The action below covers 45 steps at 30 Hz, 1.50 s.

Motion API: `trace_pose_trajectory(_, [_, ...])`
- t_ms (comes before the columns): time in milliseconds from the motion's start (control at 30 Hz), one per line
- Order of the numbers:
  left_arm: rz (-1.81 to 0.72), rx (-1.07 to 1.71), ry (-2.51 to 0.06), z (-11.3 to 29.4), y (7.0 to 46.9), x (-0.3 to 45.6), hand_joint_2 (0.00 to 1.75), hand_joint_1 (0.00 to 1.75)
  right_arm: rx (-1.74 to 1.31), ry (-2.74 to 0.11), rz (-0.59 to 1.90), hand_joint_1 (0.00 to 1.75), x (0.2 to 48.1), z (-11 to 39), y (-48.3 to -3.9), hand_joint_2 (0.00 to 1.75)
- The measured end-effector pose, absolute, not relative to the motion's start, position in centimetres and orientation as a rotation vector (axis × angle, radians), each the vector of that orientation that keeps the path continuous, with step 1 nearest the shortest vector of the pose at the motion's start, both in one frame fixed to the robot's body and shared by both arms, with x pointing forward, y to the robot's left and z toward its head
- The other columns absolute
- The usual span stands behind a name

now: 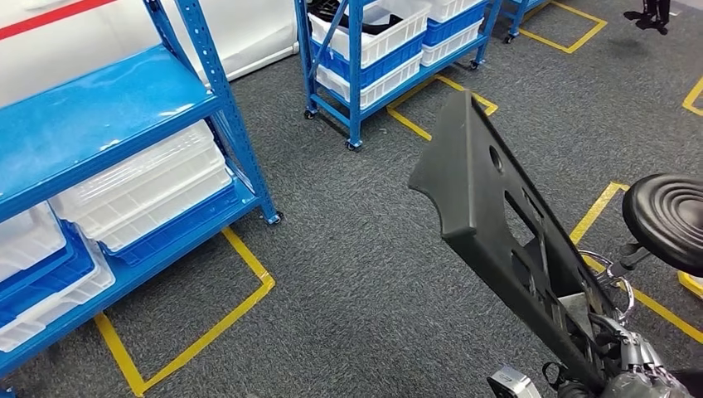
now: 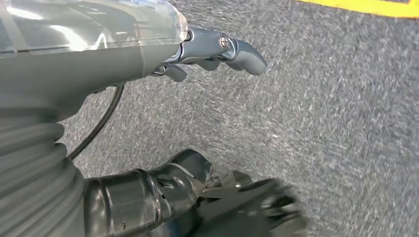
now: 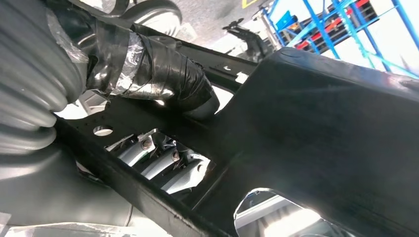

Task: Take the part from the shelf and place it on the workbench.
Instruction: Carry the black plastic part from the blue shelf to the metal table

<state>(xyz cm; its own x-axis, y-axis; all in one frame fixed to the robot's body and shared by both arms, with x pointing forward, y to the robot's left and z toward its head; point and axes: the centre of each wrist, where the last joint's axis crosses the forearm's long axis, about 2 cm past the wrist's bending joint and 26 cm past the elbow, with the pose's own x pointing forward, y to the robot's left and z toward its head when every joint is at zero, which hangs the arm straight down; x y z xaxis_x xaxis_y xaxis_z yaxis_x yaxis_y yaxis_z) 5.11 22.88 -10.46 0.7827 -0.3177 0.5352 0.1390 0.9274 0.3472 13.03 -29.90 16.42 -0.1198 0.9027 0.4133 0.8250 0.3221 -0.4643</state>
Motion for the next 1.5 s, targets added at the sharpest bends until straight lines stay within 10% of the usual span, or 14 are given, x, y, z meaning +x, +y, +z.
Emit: trace_pose_trajectory(1500, [-0.241,0.302,-0.618,-10.48,22.91,4.99,1.75,0.00,-1.512,-1.930,0.159,1.75,12.26,16.03,-30.09,1.75])
